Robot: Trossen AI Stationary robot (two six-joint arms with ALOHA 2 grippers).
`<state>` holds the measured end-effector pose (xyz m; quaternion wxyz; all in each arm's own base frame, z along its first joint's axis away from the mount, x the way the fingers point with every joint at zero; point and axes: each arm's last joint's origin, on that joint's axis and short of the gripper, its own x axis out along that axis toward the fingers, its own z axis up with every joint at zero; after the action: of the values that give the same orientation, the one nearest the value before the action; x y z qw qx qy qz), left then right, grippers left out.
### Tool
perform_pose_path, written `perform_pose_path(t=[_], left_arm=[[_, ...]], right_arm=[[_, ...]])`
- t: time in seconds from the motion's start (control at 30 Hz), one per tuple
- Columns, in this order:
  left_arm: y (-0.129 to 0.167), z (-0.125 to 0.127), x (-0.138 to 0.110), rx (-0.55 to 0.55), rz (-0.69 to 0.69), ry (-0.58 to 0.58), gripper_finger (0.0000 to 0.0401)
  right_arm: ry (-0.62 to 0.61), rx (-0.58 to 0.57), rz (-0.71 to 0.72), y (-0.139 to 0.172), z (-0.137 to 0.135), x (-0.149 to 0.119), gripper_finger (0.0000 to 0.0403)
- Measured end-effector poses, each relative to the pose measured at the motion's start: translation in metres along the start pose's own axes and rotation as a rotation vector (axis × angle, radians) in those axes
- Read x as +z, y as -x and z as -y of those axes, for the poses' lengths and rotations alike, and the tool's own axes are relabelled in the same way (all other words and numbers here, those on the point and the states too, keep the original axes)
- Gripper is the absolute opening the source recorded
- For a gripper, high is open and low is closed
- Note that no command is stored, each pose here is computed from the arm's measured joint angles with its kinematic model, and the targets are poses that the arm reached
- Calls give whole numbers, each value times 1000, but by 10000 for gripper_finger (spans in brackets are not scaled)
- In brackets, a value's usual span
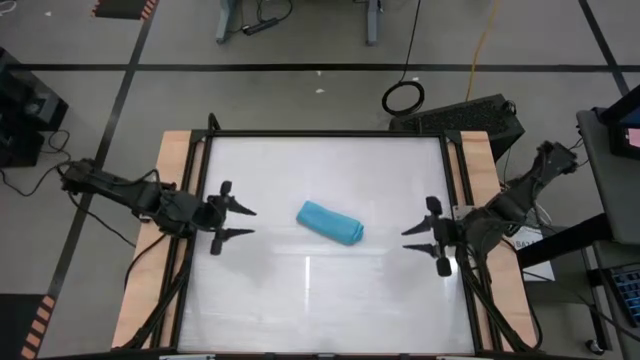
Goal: Roll towel
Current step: Return to Home Position
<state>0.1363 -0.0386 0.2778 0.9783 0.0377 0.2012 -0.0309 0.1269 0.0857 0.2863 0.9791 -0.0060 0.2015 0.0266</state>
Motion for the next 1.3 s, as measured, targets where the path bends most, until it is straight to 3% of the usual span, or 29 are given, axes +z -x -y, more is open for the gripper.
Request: perform_pose_path(t=[0.27, 0.7, 1.07, 1.17, 1.3], left_arm=[[-11, -1, -65, 62, 155, 119, 215], [-17, -5, -118, 129, 346, 168, 215], [-16, -9, -122, 268, 348, 303, 215], [-16, -9, -123, 265, 347, 315, 215], [-17, -7, -122, 171, 346, 368, 215]], right_arm=[[62, 78, 117, -10, 4, -61, 135], [83, 110, 341, -3, 24, -111, 135], [111, 244, 447, 3, 28, -122, 134], [107, 256, 458, 5, 28, -122, 134], [57, 269, 451, 5, 28, -122, 134]])
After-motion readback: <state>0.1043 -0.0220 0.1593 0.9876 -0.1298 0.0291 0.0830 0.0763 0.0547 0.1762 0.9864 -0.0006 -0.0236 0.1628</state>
